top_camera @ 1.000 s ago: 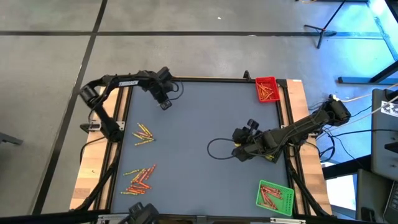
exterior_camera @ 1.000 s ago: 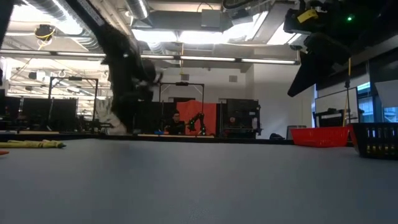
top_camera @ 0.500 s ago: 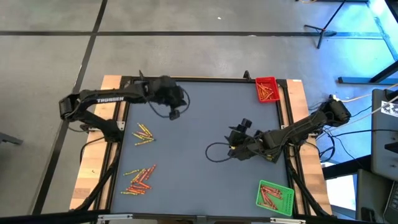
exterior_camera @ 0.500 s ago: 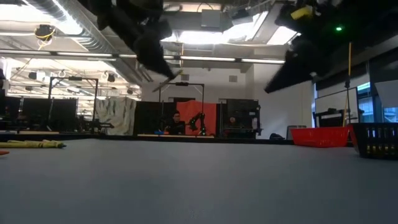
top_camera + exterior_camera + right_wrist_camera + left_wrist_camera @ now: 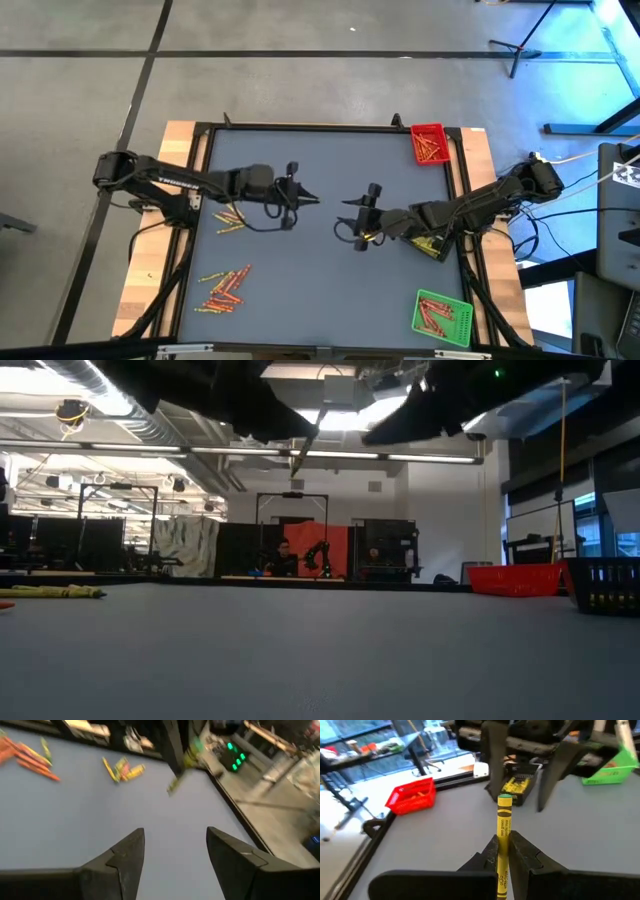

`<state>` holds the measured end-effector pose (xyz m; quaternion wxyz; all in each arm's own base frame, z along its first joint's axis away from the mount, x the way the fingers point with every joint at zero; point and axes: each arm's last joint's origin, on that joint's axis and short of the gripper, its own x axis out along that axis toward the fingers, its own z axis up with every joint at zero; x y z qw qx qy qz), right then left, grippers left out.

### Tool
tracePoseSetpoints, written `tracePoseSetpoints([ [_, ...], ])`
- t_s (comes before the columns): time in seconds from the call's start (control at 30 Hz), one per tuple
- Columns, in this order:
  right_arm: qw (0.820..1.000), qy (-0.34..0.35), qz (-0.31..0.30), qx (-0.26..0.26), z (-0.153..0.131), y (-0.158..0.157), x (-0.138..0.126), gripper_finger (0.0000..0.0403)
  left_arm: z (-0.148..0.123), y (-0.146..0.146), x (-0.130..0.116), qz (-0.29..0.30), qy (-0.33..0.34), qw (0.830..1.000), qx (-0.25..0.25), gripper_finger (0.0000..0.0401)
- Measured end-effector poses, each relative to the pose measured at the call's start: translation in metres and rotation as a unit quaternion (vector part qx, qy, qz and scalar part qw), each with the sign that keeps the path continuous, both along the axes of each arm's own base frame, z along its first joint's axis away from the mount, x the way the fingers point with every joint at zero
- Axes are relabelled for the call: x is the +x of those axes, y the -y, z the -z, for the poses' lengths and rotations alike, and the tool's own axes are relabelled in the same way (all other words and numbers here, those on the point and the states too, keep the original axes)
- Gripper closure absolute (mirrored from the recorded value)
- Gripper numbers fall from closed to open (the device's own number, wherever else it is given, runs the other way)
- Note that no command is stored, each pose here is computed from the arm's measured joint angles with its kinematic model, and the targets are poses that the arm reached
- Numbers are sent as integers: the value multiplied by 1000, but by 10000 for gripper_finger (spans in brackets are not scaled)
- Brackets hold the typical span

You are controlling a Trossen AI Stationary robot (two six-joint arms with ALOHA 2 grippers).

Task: Sort crayons
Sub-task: Put the yellow green crayon into the black basket

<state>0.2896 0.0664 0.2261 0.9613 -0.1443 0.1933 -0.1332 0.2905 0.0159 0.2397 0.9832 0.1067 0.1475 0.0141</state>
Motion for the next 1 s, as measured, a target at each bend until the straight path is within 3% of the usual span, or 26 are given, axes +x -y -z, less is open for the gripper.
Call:
tracePoseSetpoints([
  [0.33,995,76,-62,10,5,2,24,194,-8,27,-1,45,96,994,1,395],
  [0.7,989,111,-98,20,4,-1,43,202,-1,42,10,68,130,989,19,395],
  [0.8,987,114,-109,23,4,-2,43,239,0,41,10,64,128,989,21,395],
  [1.0,987,114,-112,9,3,-2,43,369,1,42,10,66,123,990,20,395],
])
